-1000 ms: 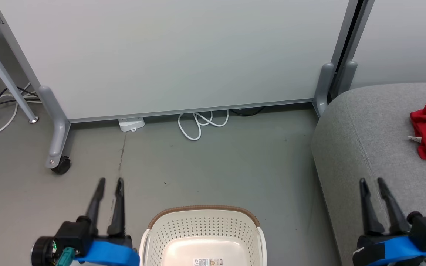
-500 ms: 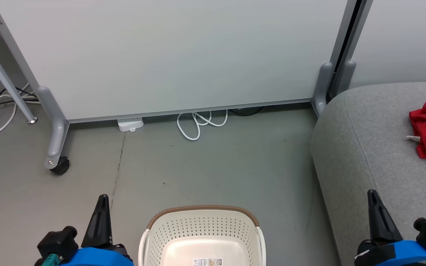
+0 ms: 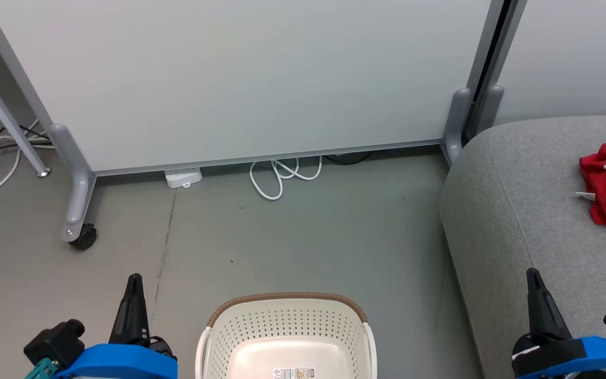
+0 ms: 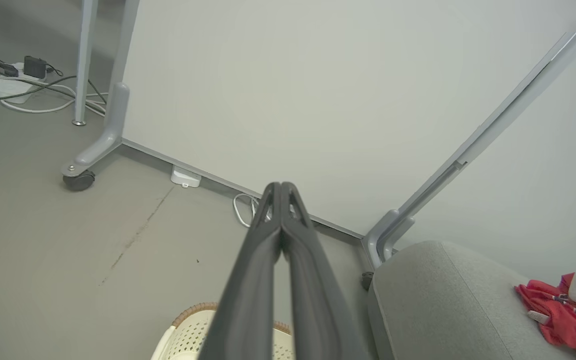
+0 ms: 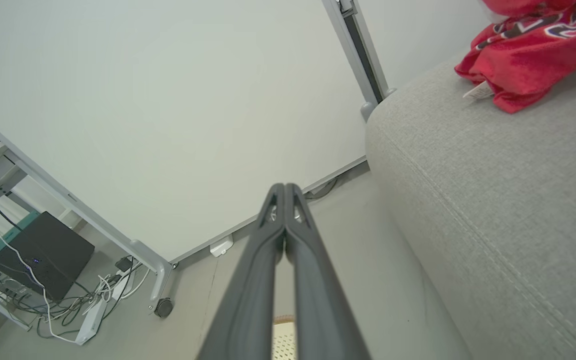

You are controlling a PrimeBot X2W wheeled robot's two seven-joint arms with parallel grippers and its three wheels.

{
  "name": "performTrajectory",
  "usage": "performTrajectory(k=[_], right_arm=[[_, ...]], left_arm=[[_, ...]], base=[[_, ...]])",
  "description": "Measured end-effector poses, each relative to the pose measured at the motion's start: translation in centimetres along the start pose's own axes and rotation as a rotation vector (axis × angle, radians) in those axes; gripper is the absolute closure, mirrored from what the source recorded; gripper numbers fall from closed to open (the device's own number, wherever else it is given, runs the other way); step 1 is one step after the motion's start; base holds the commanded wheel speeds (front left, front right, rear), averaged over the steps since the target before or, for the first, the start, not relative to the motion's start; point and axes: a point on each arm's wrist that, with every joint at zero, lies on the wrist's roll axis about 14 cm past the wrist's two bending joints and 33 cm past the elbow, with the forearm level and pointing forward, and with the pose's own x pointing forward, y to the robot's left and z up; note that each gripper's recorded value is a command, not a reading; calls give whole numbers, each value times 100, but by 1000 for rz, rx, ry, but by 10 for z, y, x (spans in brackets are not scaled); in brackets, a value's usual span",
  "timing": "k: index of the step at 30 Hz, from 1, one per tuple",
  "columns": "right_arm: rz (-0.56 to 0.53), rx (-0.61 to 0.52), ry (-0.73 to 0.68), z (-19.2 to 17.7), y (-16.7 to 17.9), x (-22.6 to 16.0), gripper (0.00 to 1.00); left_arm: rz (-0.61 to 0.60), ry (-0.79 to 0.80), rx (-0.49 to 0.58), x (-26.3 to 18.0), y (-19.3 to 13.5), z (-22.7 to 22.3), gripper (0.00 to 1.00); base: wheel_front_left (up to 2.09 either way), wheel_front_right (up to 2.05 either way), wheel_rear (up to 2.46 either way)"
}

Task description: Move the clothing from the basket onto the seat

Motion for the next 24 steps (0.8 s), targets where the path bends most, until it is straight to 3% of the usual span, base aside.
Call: performTrajectory(k=[24], right_arm=[[-20,341,10,4,0,7,100]], left_arm=[[27,-2,-344,9,4,9,100]], base=[[0,0,0]])
